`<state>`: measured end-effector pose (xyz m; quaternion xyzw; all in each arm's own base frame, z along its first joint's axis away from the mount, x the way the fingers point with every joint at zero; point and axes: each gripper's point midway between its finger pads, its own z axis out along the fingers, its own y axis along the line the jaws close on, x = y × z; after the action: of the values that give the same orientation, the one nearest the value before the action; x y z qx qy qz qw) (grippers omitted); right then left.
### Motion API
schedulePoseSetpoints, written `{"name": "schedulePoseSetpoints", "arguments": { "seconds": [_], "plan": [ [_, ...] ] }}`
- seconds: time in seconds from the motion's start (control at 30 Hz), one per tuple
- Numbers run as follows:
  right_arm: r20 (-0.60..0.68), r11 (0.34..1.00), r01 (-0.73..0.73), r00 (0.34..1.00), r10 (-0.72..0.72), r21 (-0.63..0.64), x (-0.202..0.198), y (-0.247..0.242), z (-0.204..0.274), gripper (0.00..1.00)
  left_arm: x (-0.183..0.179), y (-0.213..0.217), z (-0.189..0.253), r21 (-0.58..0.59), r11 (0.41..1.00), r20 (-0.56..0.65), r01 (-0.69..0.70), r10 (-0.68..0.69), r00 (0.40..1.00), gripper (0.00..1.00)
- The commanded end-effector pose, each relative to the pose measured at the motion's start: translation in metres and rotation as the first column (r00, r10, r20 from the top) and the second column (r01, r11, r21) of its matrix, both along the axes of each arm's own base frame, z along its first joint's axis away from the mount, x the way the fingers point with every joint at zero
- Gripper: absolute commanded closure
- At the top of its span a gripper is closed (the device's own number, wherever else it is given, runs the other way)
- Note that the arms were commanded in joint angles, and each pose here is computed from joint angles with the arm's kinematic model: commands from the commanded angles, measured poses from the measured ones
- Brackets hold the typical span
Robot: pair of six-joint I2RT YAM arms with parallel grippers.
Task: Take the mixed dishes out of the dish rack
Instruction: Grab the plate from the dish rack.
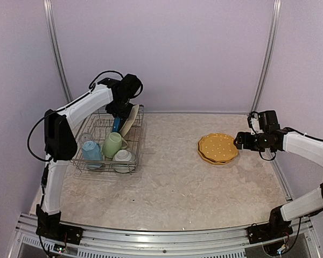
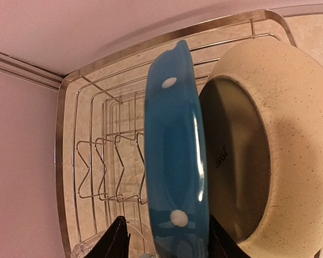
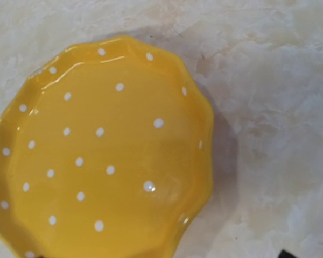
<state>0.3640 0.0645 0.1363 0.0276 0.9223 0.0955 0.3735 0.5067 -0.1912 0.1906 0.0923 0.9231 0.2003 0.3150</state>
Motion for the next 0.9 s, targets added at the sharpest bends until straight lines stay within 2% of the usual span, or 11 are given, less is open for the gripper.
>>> {"name": "schedulePoseSetpoints", "arguments": {
  "seconds": [0.0, 0.2, 0.37, 0.7, 0.87],
  "plan": [
    [0.019, 1.000, -0.003, 1.000, 0.002, 0.019, 0.006, 0.004, 0.009, 0.10, 0.003, 0.011, -0.013, -0.048, 0.998, -0.039, -0.035, 0.033, 0.999, 0.56],
    [0.015, 0.999, 0.001, 1.000, -0.002, 0.032, 0.003, 0.005, 0.005, 0.10, 0.006, 0.013, -0.024, -0.095, 0.995, -0.067, -0.044, 0.037, 0.997, 0.59],
    [0.008, 0.999, -0.004, 1.000, 0.004, 0.049, 0.002, 0.010, 0.004, 0.10, 0.010, 0.015, -0.030, -0.091, 0.995, -0.072, -0.051, 0.045, 0.996, 0.65],
    [0.027, 0.997, -0.017, 1.000, 0.015, 0.073, 0.004, 0.018, 0.010, 0.10, 0.017, 0.008, -0.022, -0.159, 0.986, -0.059, -0.047, 0.038, 0.998, 0.78],
    [0.034, 0.997, -0.019, 0.999, 0.017, 0.075, 0.004, 0.019, 0.014, 0.10, 0.018, 0.009, -0.020, -0.140, 0.989, -0.053, -0.042, 0.035, 0.998, 0.85]
  ]
}}
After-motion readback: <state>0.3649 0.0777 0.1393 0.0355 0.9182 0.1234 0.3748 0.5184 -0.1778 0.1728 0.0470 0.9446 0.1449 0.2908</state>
